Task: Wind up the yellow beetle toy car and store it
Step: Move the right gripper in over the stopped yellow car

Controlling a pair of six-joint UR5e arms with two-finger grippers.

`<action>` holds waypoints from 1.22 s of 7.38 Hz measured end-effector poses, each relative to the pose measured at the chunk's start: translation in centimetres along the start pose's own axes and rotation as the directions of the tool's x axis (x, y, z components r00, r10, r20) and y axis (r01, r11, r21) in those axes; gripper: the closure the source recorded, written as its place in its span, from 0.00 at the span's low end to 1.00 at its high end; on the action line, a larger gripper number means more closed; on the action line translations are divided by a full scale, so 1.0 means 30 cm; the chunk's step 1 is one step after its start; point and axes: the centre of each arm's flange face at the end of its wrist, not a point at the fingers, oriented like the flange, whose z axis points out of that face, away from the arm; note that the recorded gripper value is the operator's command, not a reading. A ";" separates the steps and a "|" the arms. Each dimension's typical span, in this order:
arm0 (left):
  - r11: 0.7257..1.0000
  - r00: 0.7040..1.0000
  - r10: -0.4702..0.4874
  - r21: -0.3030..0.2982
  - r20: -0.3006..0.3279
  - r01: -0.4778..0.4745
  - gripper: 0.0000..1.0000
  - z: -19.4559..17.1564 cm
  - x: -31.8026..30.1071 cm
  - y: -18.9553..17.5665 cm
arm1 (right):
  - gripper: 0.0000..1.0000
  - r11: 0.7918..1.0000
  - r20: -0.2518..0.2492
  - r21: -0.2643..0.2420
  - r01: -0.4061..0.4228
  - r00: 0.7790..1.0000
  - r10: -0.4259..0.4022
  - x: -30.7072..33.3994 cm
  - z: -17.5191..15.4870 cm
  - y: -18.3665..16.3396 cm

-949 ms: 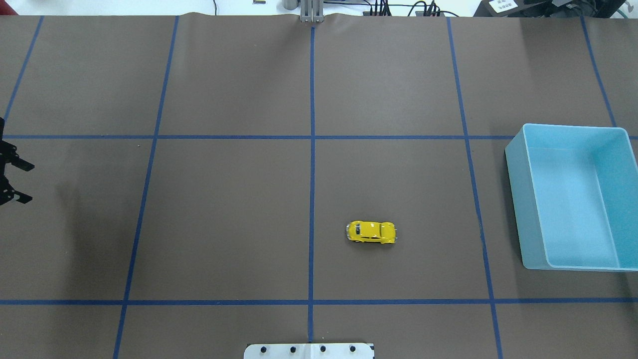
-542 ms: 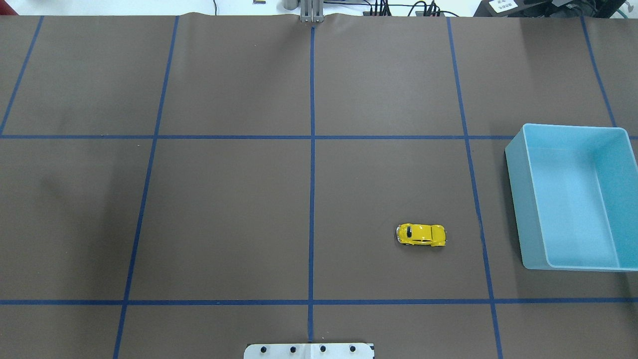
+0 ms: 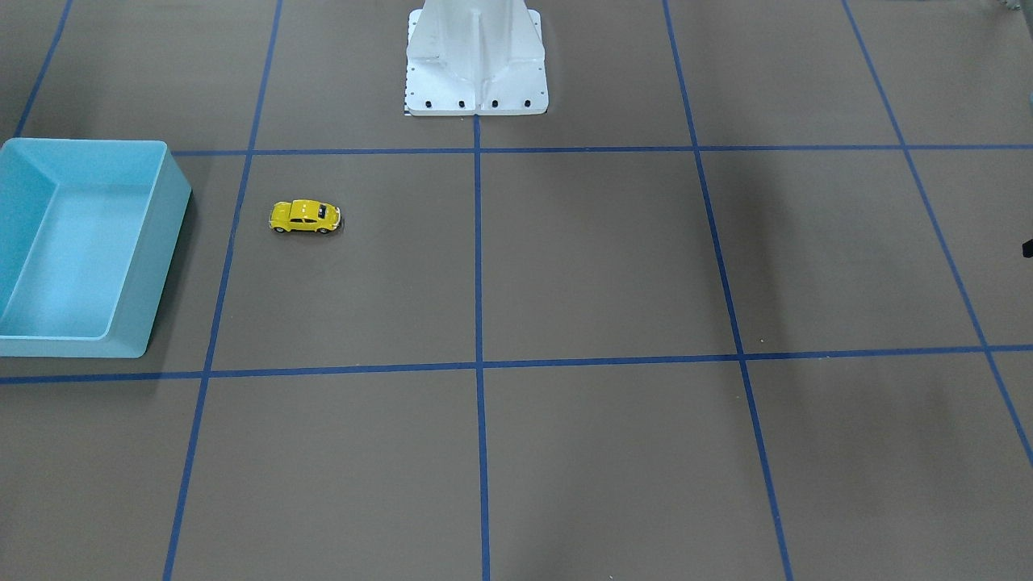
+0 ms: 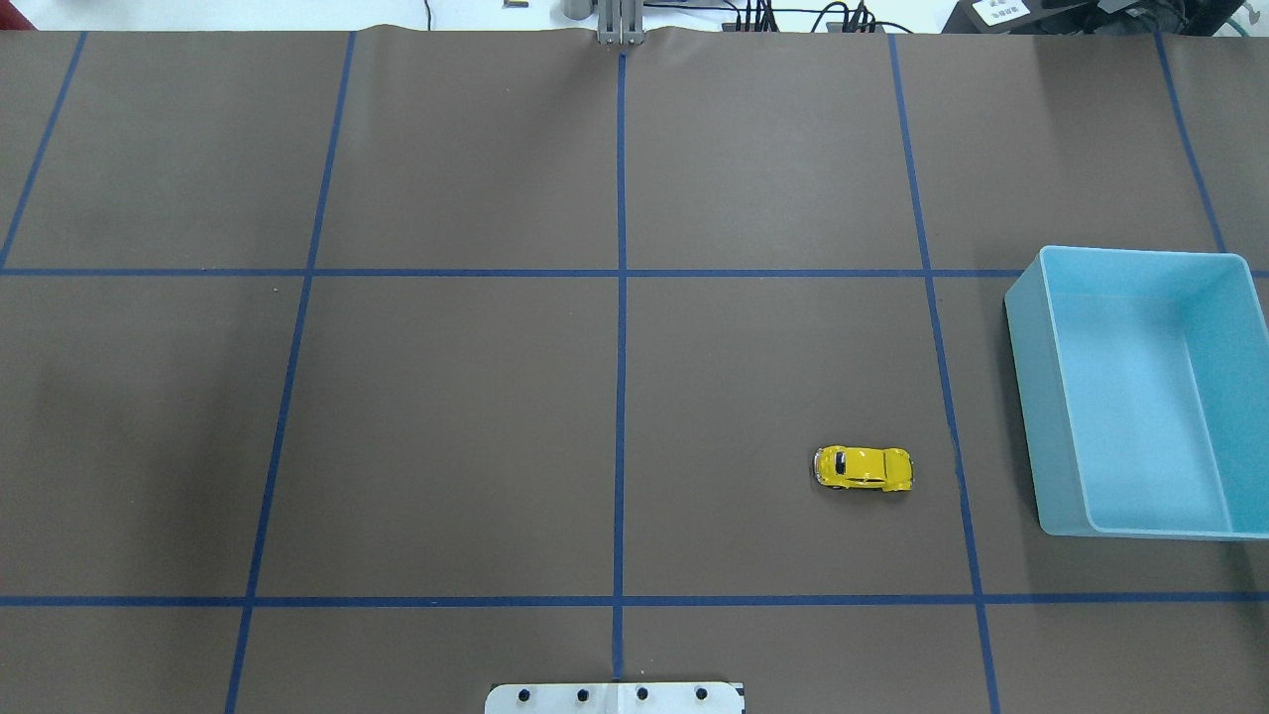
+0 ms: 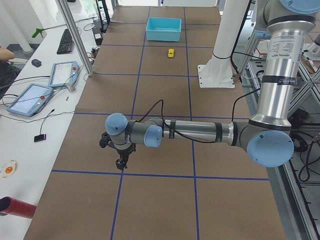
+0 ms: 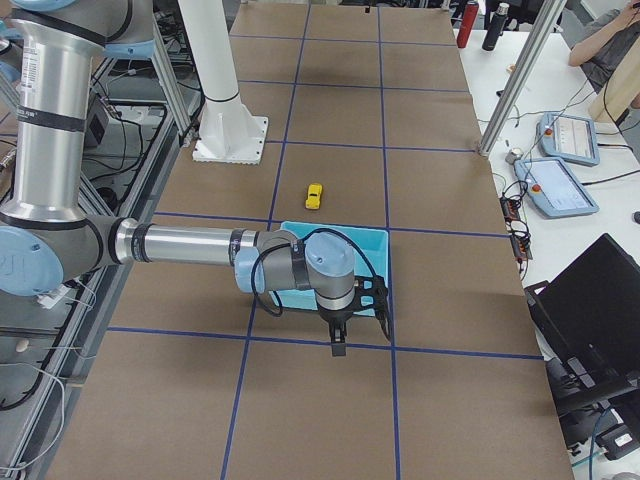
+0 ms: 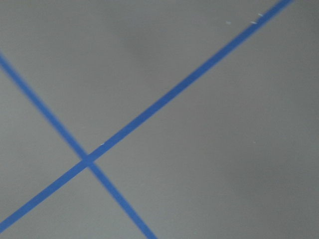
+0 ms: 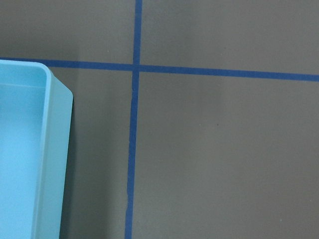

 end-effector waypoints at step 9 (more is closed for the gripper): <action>0.996 0.998 -0.060 0.072 0.005 0.060 0.00 -0.076 -0.048 0.037 | 0.00 0.956 0.048 0.079 0.284 0.956 -0.288 -0.625 -0.243 -0.318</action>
